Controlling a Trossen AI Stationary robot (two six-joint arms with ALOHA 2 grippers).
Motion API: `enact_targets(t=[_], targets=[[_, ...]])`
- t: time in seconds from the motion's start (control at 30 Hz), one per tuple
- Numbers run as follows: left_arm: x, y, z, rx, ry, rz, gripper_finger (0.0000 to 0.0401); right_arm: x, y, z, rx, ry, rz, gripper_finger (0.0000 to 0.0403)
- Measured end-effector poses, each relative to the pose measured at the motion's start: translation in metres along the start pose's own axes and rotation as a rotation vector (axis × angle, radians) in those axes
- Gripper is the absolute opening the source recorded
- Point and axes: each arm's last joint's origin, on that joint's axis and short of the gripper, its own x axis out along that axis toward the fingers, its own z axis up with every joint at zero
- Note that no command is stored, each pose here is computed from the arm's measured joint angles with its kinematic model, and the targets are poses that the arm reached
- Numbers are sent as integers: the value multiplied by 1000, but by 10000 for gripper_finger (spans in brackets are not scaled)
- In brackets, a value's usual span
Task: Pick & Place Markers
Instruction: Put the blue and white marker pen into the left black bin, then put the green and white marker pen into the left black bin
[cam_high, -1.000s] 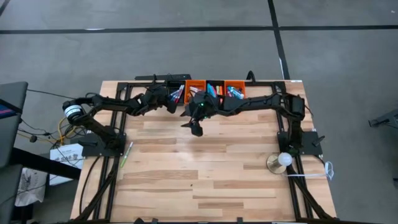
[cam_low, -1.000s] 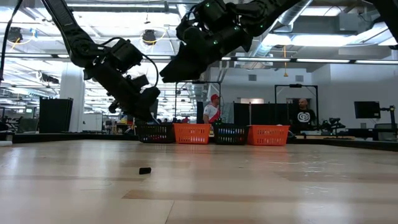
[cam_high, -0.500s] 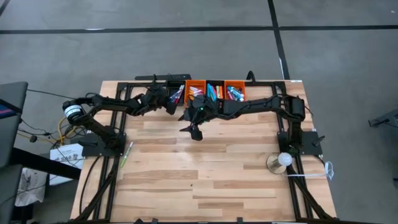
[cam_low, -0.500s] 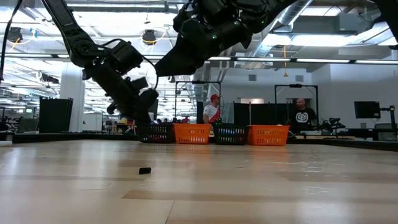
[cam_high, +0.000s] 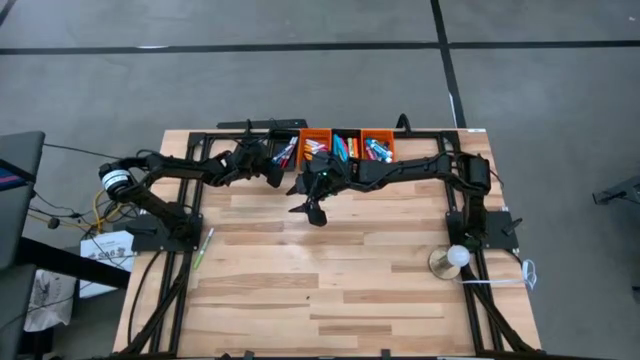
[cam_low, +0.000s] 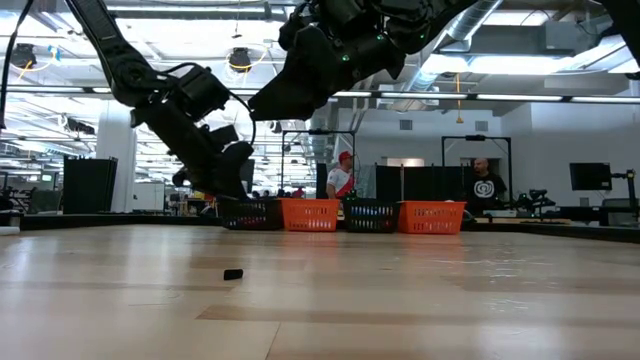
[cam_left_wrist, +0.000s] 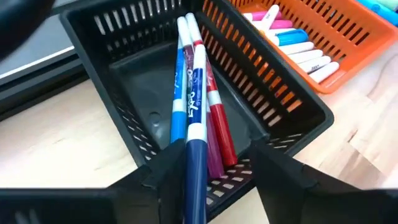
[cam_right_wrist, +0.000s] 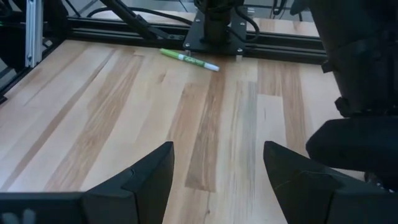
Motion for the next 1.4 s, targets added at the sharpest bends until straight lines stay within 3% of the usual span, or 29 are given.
enact_targets(t=[0.43,0.83,1.07,1.4], targets=[[-20,1,10,-6,-41,-9,217,3,10,2,17,5,21,240],[-73,-14,1,9,79,-50,218,-3,12,7,14,2,23,240],[-92,-34,-19,-28,199,-62,218,-10,19,13,-2,-25,30,240],[-116,-60,-57,-32,432,-54,218,-37,31,-5,-1,-99,15,240]])
